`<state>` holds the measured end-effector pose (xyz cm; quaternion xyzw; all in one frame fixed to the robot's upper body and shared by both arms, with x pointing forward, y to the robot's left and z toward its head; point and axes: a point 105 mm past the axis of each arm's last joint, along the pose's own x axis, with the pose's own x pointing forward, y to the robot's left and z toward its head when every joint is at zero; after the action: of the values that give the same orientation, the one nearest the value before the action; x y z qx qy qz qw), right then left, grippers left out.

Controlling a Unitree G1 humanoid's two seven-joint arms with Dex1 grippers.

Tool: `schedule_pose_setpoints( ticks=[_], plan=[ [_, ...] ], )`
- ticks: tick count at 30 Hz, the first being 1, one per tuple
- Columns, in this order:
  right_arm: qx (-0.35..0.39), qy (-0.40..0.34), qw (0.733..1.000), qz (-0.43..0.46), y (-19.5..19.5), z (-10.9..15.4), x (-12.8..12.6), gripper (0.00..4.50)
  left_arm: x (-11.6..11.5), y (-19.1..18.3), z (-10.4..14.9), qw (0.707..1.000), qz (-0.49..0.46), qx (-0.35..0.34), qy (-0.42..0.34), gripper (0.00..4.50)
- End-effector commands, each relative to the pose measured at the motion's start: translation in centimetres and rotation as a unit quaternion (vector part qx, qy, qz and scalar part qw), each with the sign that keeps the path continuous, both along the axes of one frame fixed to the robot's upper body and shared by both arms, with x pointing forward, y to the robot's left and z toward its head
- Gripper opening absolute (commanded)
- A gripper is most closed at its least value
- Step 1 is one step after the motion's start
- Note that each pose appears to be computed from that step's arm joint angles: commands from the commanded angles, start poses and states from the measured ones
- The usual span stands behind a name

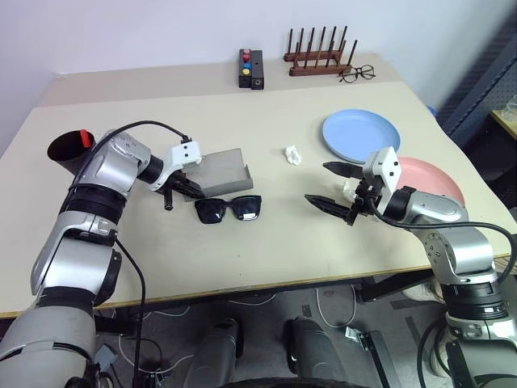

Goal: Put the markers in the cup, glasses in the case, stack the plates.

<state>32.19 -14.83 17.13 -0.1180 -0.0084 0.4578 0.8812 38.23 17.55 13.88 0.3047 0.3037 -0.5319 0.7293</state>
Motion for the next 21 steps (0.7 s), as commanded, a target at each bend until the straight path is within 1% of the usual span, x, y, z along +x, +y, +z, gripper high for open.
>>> schedule_pose_setpoints(
  ticks=[1, 4, 6, 9, 12, 14, 18, 21],
  plan=[
    [0.006, -0.023, 1.000, 0.010, 0.3, 1.3, -0.2, 4.50, 0.2, 0.3, 1.4, 1.000, 0.002, -0.002, -0.026, 1.33],
    [0.006, -0.023, 1.000, 0.010, 0.3, 1.3, -0.2, 4.50, 0.5, 0.5, 1.4, 0.999, 0.014, 0.001, -0.037, 2.76],
    [0.006, -0.023, 1.000, 0.009, 0.2, 1.3, -0.2, 4.50, 0.8, 0.7, 2.0, 0.998, 0.016, -0.002, -0.052, 3.73],
    [0.006, -0.022, 1.000, 0.008, 0.2, 1.3, -0.2, 4.50, 0.9, 0.8, 2.7, 0.998, 0.013, -0.010, -0.065, 3.73],
    [0.006, -0.022, 1.000, 0.006, 0.0, 1.2, -0.1, 4.50, 1.0, 0.6, 4.0, 0.996, 0.009, -0.034, -0.082, 3.73],
    [0.007, -0.021, 1.000, 0.004, -0.1, 1.1, -0.1, 4.50, 0.7, 0.1, 4.8, 0.995, -0.009, -0.053, -0.086, 3.73],
    [0.006, -0.021, 1.000, 0.000, -0.5, 1.0, 0.0, 4.50, -1.1, -1.6, 6.6, 0.989, -0.073, -0.098, -0.077, 3.73],
    [0.004, -0.020, 1.000, -0.004, -0.9, 0.7, -0.1, 4.50, -3.1, -2.6, 7.0, 0.986, -0.099, -0.125, -0.037, 3.73]
  ],
)
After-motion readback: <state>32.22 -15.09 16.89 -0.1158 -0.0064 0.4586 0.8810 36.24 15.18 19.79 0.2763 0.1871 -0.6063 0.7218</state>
